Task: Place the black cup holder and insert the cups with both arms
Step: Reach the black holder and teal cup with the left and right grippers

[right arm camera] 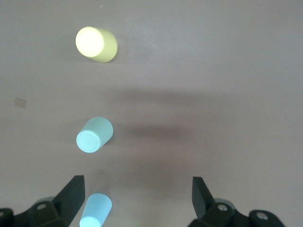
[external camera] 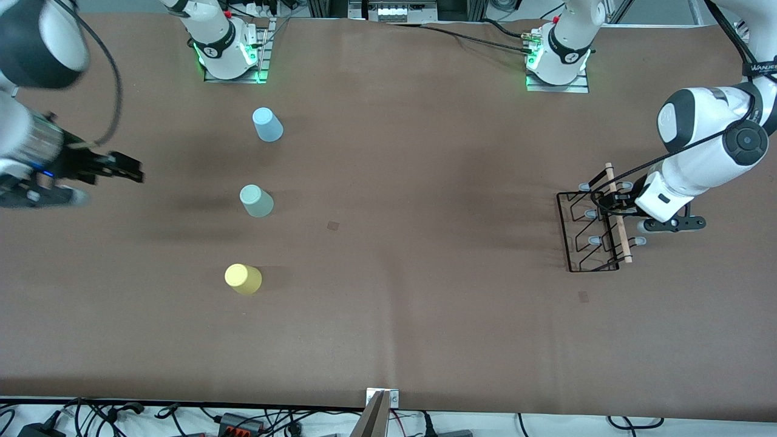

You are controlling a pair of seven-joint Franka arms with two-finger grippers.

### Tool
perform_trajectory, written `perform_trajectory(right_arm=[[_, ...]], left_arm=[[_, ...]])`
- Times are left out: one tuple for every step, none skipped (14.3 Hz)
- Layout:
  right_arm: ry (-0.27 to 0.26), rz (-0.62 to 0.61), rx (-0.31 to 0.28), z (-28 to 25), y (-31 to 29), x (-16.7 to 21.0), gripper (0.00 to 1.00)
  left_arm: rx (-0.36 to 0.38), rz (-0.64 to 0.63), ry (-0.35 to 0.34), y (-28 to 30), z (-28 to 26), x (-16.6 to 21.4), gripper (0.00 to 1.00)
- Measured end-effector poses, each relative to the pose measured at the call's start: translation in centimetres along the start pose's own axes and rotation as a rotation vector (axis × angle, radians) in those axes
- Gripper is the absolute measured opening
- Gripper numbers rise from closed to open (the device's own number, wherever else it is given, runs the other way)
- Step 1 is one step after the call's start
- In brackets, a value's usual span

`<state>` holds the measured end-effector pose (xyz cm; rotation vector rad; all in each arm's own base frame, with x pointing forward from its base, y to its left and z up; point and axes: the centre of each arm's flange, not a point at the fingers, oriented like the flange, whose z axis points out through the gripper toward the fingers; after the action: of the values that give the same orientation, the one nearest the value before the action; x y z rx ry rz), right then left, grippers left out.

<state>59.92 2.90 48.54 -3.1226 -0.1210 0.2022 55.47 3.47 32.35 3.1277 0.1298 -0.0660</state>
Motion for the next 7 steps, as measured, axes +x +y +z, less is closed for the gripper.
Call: perform_trajectory(right_arm=[[-0.013,-0.005,-0.003,2.1,-1.5,1.1,1.0],[-0.028,0.003,-0.006,4.4,-3.1,2.2,1.0],[-0.04,0.01,-0.009,6.6,-4.4,3.0,1.0],[-0.05,0.013,-0.012,8.6,-5.3,3.5,1.0],[-0.063,0.017,-0.013,10.5,-5.8,3.5,1.0],[-0.077,0.026,-0.014,12.1,-6.4,3.3,1.0],[-0.087,0.035,-0.014,13.6,-7.1,3.0,1.0]], left_arm=[[0.0,0.0,-0.001,0.0,0.1,0.0,0.84],[0.0,0.0,-0.001,0.0,0.1,0.0,0.78],[0.0,0.0,0.0,0.0,0.1,0.0,0.68],[0.0,0.0,0.002,0.0,0.0,0.0,0.57],[0.001,-0.001,0.005,-0.1,-0.1,0.0,0.44],[0.001,-0.001,0.005,-0.2,-0.1,0.0,0.35],[0.001,0.0,0.004,-0.1,-0.1,0.0,0.26]])
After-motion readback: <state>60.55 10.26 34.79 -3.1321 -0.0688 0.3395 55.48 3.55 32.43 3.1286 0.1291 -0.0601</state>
